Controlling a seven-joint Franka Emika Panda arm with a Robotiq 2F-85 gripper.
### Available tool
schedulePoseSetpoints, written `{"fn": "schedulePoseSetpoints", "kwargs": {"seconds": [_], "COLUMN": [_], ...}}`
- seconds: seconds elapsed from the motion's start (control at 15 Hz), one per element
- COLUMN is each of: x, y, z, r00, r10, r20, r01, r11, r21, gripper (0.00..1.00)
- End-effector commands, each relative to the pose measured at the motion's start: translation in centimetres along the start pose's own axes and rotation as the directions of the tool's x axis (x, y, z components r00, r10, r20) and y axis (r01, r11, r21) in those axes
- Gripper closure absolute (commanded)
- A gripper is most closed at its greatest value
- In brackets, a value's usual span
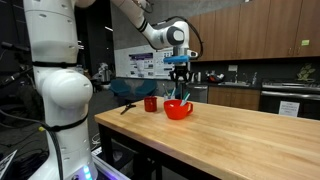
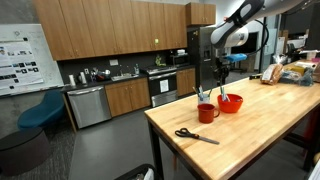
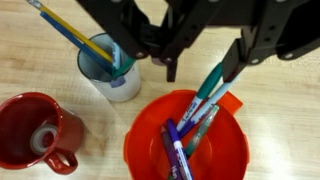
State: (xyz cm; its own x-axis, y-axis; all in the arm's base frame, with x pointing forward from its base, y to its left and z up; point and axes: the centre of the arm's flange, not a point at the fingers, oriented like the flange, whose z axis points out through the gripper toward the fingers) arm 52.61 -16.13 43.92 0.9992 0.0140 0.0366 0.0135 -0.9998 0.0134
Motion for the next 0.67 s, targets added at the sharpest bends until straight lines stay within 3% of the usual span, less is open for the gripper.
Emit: {"fn": "schedulePoseSetpoints", "kwargs": {"seconds": [0.0,0.2,0.6], "x": [0.6,1.6,3.0], "y": [-1.5,-2.7,-5.1], "z": [-0.8,-0.9,-0.9], "r00": [0.997,0.995,0.996], "r10": [-0.04,-0.061,-0.053], "r20": [-0.06,-0.077,-0.076], "r01": [0.04,0.061,0.058], "r11": [0.999,0.998,0.996], "r21": [0.001,0.002,0.066], "gripper": [0.18,0.01,0.0]}}
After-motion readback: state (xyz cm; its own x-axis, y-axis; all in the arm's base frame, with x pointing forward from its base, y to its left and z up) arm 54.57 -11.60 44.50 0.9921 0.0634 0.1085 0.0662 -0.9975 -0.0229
